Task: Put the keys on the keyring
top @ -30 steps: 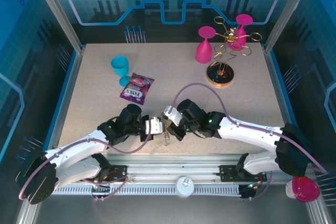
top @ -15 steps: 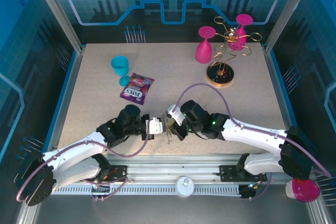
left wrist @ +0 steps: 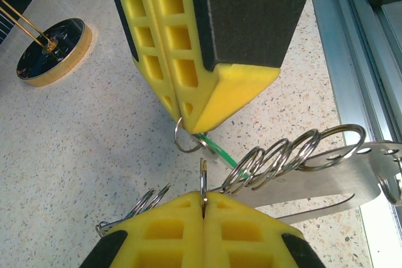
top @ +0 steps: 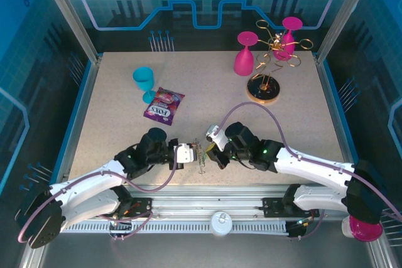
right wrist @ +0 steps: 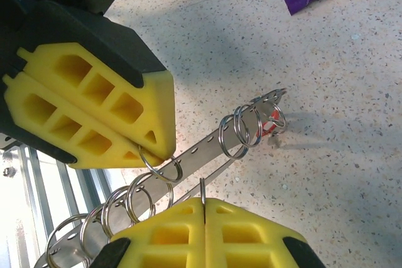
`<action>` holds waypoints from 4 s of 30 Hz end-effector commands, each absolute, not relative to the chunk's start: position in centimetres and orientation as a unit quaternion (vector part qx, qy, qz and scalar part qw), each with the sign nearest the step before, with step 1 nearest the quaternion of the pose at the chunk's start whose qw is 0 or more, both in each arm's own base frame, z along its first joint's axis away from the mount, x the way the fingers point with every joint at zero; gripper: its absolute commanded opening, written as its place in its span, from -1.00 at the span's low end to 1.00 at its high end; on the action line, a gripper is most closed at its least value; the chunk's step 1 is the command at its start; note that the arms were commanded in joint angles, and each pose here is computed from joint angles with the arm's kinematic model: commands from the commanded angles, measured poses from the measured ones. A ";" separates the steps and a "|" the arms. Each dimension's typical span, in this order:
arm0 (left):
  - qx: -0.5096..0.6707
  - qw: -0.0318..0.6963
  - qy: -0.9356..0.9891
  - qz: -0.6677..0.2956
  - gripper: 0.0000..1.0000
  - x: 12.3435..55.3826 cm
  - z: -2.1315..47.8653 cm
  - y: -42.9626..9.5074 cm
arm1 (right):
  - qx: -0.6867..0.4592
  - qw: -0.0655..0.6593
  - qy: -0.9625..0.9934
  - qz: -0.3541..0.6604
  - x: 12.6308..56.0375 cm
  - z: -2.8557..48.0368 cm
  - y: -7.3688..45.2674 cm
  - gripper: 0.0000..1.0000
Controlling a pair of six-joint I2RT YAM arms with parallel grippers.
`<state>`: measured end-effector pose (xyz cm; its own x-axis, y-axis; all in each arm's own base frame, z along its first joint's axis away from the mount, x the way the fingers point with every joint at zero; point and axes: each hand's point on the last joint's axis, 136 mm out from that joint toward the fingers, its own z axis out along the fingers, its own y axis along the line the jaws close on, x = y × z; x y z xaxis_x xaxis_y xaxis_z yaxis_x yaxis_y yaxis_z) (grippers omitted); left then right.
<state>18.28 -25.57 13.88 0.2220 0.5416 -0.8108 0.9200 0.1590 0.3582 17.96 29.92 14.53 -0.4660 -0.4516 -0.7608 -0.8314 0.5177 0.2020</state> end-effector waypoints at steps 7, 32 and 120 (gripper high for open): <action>0.617 0.501 0.572 -0.202 -1.00 18.1 15.1 -25.9 | -0.472 0.345 0.752 0.305 16.0 15.4 30.4 -1.00; 0.618 0.493 0.576 -0.209 -1.00 17.9 14.9 -26.0 | -0.529 0.394 0.702 0.269 16.6 17.3 32.2 -1.00; 0.599 0.567 0.545 -0.153 -1.00 18.8 16.8 -25.8 | -0.331 0.337 0.821 0.322 19.8 17.1 29.5 0.09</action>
